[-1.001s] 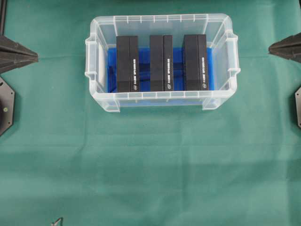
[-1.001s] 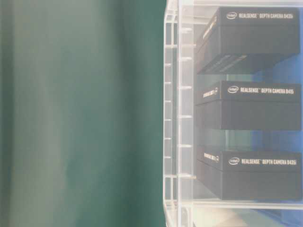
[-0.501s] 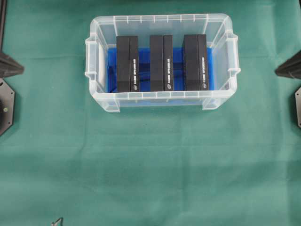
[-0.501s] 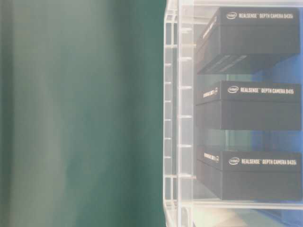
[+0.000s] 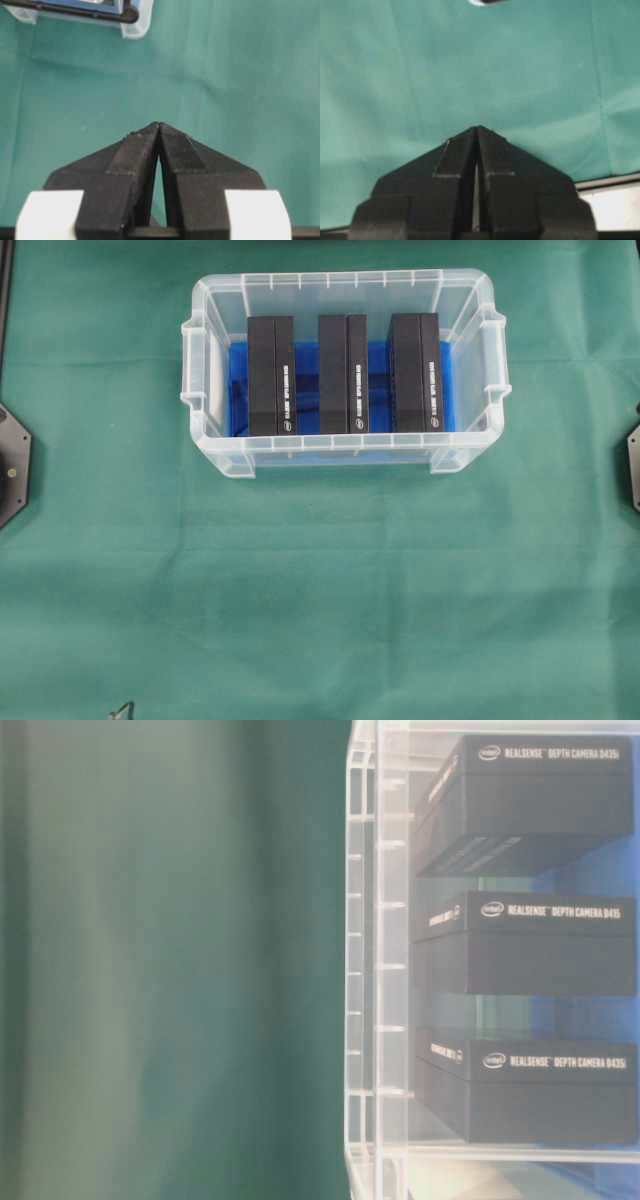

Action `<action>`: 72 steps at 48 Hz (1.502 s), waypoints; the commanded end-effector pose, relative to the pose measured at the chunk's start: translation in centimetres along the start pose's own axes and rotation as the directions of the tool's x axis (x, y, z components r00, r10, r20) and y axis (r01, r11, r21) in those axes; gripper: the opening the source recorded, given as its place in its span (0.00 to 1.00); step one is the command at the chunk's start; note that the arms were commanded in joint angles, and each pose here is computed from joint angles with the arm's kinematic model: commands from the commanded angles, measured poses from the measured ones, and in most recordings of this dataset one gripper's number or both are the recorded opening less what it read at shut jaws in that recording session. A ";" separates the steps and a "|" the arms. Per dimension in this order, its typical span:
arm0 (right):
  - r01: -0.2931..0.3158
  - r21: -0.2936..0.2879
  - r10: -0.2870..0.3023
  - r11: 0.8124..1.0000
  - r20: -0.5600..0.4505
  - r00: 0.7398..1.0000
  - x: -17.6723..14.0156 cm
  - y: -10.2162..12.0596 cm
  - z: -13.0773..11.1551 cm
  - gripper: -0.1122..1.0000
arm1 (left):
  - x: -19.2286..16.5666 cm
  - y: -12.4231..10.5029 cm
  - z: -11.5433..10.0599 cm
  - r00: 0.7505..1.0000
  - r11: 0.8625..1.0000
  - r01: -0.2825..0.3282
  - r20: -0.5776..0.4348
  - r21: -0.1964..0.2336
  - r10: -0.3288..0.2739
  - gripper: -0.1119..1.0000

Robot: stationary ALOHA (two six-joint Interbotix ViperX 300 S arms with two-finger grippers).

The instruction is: Take the box out of the case with the right arm.

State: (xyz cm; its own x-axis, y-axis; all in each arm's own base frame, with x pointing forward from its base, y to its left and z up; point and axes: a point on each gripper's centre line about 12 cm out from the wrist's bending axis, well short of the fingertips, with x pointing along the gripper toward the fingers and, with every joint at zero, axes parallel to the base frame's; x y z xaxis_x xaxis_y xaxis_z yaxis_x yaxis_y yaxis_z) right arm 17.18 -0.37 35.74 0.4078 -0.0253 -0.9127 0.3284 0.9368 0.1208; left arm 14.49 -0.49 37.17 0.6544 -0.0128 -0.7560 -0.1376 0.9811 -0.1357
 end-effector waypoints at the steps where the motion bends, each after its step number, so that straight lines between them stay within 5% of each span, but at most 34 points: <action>1: 0.000 0.008 0.000 1.000 0.026 1.000 -0.8 0.0 0.5 0.10 | -0.5 -0.2 0.7 1.000 1.000 0.006 0.018 0.002 -0.006 0.10; 7: 0.002 0.082 -0.003 0.997 0.019 1.000 -0.7 0.0 0.5 0.10 | -0.5 -0.2 0.7 1.000 1.000 0.006 0.018 0.002 -0.006 0.10; 10: 0.002 0.182 -0.005 0.983 0.016 1.000 -0.6 0.0 0.6 0.10 | -0.5 -0.2 0.7 1.000 1.000 0.006 0.018 0.001 -0.006 0.10; 15: 0.020 0.397 -0.024 0.918 0.005 1.000 -0.4 -0.1 0.7 0.10 | -0.5 -0.2 0.7 1.000 1.000 0.006 0.018 0.001 -0.006 0.10; 20: 0.049 0.597 -0.049 0.801 -0.016 0.999 -0.2 -0.3 0.7 0.10 | -0.5 -0.2 0.7 1.000 1.000 0.006 0.018 0.001 -0.006 0.10; 22: 0.070 0.690 -0.058 0.721 -0.041 0.997 0.0 -0.4 0.5 0.10 | -0.5 -0.2 0.7 1.000 1.000 0.006 0.018 0.001 -0.006 0.10; 28: 0.131 0.842 -0.082 0.524 -0.104 0.991 -0.1 -0.6 -0.1 0.10 | -0.5 -0.2 0.6 1.000 1.000 0.006 0.018 0.001 -0.006 0.10; 31: 0.158 0.877 -0.092 0.453 -0.131 0.987 -0.2 -0.7 -0.5 0.10 | -0.5 -0.2 0.7 1.000 1.000 0.006 0.018 0.002 -0.006 0.10; 33: 0.171 0.887 -0.095 0.429 -0.144 0.985 -0.2 -0.8 -0.6 0.10 | -0.5 -0.2 0.7 1.000 1.000 0.006 0.018 0.002 -0.006 0.10; 46: 0.195 0.887 -0.117 0.418 -0.160 0.980 0.2 -0.8 0.1 0.10 | -0.5 -0.2 0.7 1.000 1.000 0.006 0.018 0.002 -0.006 0.10; 54: 0.208 0.896 -0.163 0.391 -0.155 0.974 0.1 -2.6 0.7 0.10 | -0.5 -0.2 0.6 1.000 1.000 0.005 0.016 0.002 -0.005 0.10; 65: 0.226 0.883 -0.202 0.412 -0.153 0.967 0.4 -5.8 1.8 0.10 | -0.5 -0.2 0.6 1.000 1.000 0.005 0.016 0.001 -0.005 0.10; 72: 0.265 0.849 -0.215 0.457 -0.184 0.959 1.0 -7.0 2.5 0.10 | -0.5 -0.2 0.7 1.000 1.000 0.006 0.019 0.002 -0.006 0.10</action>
State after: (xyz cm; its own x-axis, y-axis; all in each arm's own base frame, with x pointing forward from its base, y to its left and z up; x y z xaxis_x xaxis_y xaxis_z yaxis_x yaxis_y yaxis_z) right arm 17.19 -7.20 34.13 0.1425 -0.1490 -0.9785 0.9849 0.1192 0.1252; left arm 14.47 -0.49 37.15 0.6533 -0.0127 -0.7570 -0.1390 0.9809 -0.1364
